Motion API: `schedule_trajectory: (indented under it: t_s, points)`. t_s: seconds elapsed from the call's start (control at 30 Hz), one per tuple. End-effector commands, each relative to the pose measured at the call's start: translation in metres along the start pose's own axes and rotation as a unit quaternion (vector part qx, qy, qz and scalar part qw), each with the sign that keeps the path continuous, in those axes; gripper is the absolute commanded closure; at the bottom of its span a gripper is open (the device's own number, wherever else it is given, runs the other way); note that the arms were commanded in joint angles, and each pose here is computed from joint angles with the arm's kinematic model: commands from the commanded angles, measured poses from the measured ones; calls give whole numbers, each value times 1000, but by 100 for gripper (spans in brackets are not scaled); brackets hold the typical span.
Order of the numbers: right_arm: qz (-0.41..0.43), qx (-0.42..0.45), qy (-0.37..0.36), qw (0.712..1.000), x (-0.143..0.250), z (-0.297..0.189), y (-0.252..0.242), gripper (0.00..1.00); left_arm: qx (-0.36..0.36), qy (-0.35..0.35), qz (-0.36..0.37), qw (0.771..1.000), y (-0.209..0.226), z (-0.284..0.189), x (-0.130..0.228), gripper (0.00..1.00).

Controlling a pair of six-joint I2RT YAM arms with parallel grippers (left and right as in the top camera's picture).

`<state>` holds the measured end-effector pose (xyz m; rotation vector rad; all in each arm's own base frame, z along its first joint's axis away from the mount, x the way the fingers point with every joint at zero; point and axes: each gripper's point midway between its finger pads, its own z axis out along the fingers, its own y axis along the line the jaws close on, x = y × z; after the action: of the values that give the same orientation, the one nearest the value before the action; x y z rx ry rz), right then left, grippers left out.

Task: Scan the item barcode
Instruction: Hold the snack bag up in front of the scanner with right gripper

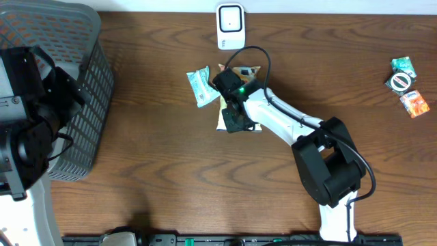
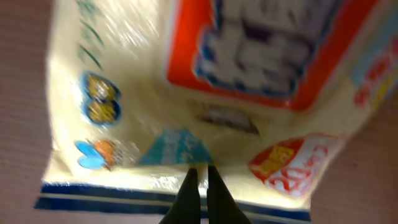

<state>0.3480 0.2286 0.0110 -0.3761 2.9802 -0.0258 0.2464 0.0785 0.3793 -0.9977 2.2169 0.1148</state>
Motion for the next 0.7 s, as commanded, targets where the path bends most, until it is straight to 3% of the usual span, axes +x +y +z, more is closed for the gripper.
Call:
schedule_trajectory:
  t_s: [0.0, 0.13, 0.27, 0.37, 0.53, 0.67]
  points:
    - [12, 0, -21, 1000, -5, -32, -2, 99, -1, -3, -7, 1000, 1, -1, -2, 2]
    - [23, -16, -77, 997, -20, -78, -8, 99, -2, -3, -7, 1000, 1, -1, -2, 2]
    - [47, -23, -190, 980, -61, -120, -17, 83, -1, -3, -7, 1000, 1, -1, -2, 2]
    - [64, -19, -249, 966, -88, -134, -22, 83, -2, -3, -7, 1000, 1, -1, -2, 2]
    - [77, -25, -283, 956, -115, -122, -22, 80, -2, -3, -7, 1000, 1, -1, -2, 2]
    - [81, -14, -270, 959, -123, -86, -24, 81, -1, -3, -7, 1000, 1, -1, -2, 2]
